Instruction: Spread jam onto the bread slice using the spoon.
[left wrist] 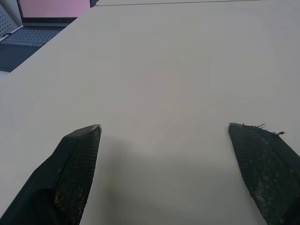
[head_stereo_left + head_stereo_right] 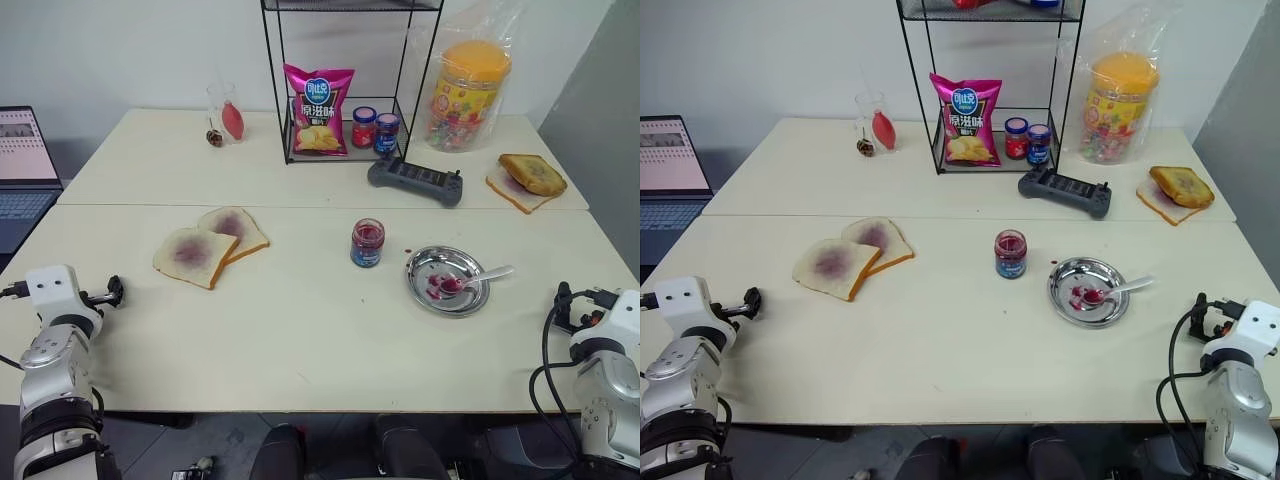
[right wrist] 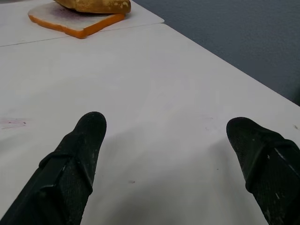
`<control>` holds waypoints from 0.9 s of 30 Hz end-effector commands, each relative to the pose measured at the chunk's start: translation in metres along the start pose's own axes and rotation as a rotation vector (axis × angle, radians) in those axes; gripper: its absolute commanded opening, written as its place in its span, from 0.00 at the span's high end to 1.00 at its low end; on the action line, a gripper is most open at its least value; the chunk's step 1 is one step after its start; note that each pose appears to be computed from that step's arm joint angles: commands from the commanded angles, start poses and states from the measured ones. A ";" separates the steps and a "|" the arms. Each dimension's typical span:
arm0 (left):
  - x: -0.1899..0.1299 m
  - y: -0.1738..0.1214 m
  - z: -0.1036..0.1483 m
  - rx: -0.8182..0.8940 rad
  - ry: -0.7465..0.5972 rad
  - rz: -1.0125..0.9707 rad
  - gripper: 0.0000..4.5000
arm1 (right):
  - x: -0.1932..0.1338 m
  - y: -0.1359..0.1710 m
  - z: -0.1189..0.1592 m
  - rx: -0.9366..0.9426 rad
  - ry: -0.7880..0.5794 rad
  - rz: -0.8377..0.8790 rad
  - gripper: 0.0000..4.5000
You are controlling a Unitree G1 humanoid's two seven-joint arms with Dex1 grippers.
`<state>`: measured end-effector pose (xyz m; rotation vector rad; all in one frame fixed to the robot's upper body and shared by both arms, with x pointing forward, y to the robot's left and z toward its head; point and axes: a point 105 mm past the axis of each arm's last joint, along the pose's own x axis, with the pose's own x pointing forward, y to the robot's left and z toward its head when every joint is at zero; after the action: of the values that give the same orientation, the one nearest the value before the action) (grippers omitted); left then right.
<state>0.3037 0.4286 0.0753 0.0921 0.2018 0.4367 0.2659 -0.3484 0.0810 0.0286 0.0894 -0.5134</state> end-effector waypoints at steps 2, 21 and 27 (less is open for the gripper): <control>-0.003 0.011 0.002 0.022 0.003 0.022 0.00 | 0.000 -0.003 0.012 -0.007 -0.045 -0.010 0.00; -0.010 -0.041 0.099 -0.056 0.032 -0.686 0.00 | -0.114 0.150 0.131 -0.012 0.036 1.416 0.00; 0.016 -0.075 0.094 0.070 0.075 -0.708 0.00 | -0.155 0.199 0.127 -0.025 0.129 1.744 0.00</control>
<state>0.3658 0.3590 0.1521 0.0090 0.3036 -0.2898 0.2466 -0.1175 0.2223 0.0901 0.1464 1.1572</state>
